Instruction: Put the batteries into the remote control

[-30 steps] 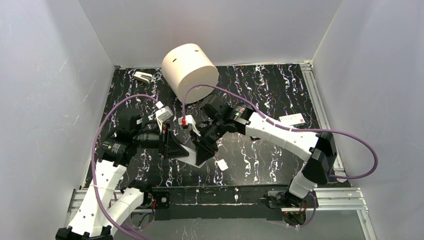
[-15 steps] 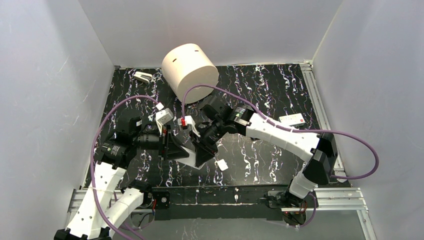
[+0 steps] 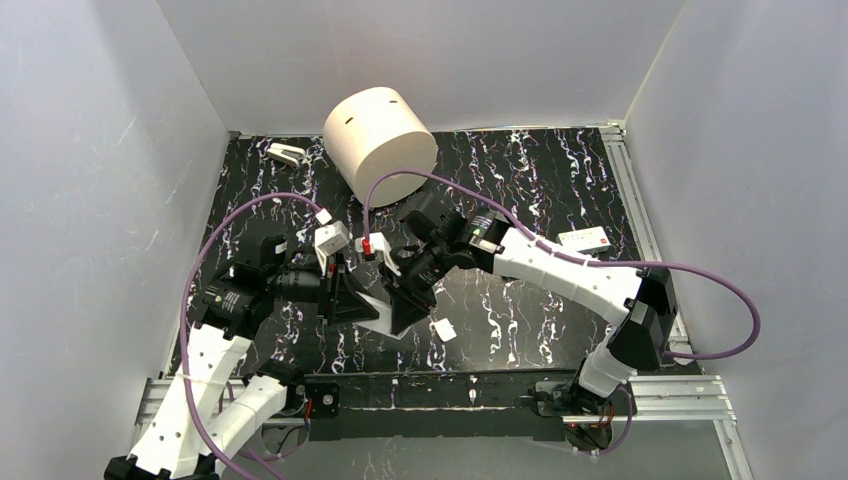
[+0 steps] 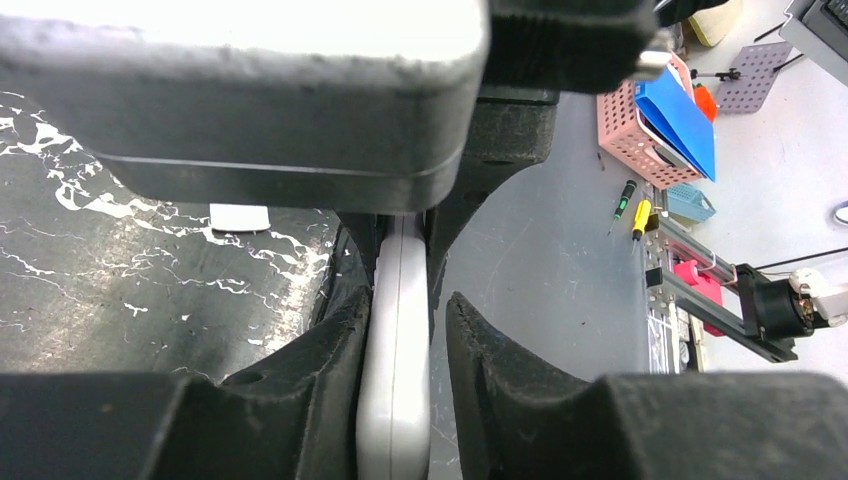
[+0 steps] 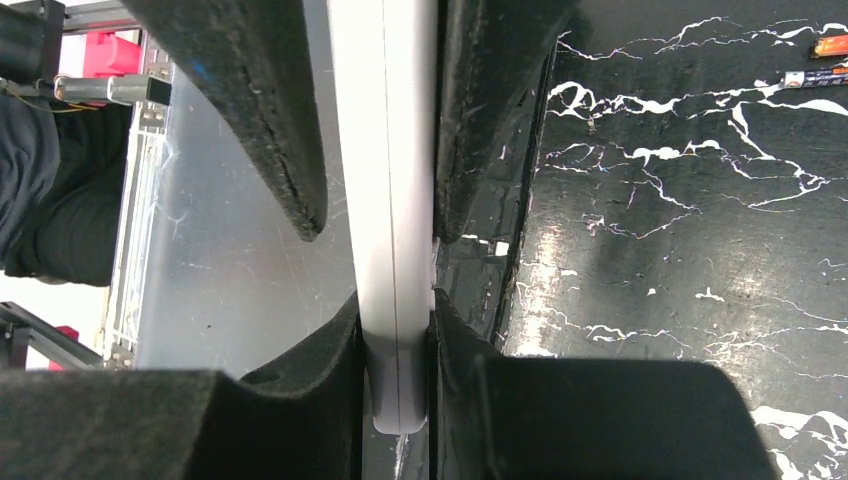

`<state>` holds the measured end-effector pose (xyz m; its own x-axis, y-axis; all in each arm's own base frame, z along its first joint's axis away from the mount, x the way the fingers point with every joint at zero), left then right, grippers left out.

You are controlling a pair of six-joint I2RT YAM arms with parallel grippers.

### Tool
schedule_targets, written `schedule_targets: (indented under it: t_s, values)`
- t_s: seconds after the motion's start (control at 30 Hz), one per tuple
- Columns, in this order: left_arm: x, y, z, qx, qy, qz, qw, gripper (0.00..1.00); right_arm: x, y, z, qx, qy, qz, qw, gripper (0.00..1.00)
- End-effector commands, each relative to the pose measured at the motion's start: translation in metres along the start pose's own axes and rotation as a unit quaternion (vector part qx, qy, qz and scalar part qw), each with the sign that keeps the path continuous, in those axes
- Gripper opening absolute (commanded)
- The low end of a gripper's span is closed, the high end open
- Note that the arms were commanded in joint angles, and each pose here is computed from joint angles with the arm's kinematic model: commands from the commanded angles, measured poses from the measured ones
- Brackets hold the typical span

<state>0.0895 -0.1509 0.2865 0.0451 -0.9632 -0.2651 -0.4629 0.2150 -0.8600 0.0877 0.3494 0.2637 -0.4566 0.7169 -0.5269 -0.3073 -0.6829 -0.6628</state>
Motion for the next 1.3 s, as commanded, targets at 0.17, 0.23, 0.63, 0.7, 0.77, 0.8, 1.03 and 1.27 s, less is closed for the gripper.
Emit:
schedule_targets:
  t_s: [0.17,0.23,0.63,0.7,0.77,0.8,1.03,1.27]
  values:
    - [-0.006,0.008,-0.034,0.003,0.076,0.03,0.997,0.17,-0.021,-0.032,-0.004,-0.055,0.052,-0.058,0.995,0.01]
    - [-0.007,0.01,-0.038,0.013,0.078,0.039,0.996,0.12,-0.023,-0.033,-0.004,-0.056,0.055,-0.064,0.995,0.01]
    - [-0.01,0.003,-0.01,0.043,-0.06,0.06,0.995,0.0,-0.04,-0.031,-0.012,-0.023,0.142,-0.148,0.978,0.81]
    - [-0.01,0.001,0.0,0.039,-0.099,0.055,0.993,0.0,-0.046,-0.034,-0.015,-0.008,0.17,-0.193,0.966,0.85]
    - [-0.011,-0.001,0.016,0.026,-0.158,0.046,0.986,0.0,-0.052,-0.033,-0.022,0.023,0.211,-0.234,0.949,0.86]
    - [-0.012,-0.003,0.024,0.021,-0.192,0.04,0.98,0.0,-0.056,-0.033,-0.028,0.045,0.237,-0.258,0.936,0.86]
    - [-0.047,-0.009,0.079,-0.045,-0.462,0.002,0.886,0.0,-0.062,-0.022,-0.084,0.231,0.384,-0.349,0.823,0.8]
    - [-0.109,-0.001,0.084,-0.087,-0.658,-0.032,0.747,0.0,0.011,-0.022,-0.131,0.331,0.425,-0.306,0.785,0.68]
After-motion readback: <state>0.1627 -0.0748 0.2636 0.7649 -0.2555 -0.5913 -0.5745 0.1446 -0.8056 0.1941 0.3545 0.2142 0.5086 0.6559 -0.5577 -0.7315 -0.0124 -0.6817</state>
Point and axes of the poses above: each gripper's point midway between its finger pads, its own x axis out along the fingers, its own z axis along the line the jaws close on, y = z × x, the point moved 5 cm from there along -x, back along the fingers, and after that the axes turned 6 degrees about x, right-handed, at the moved point
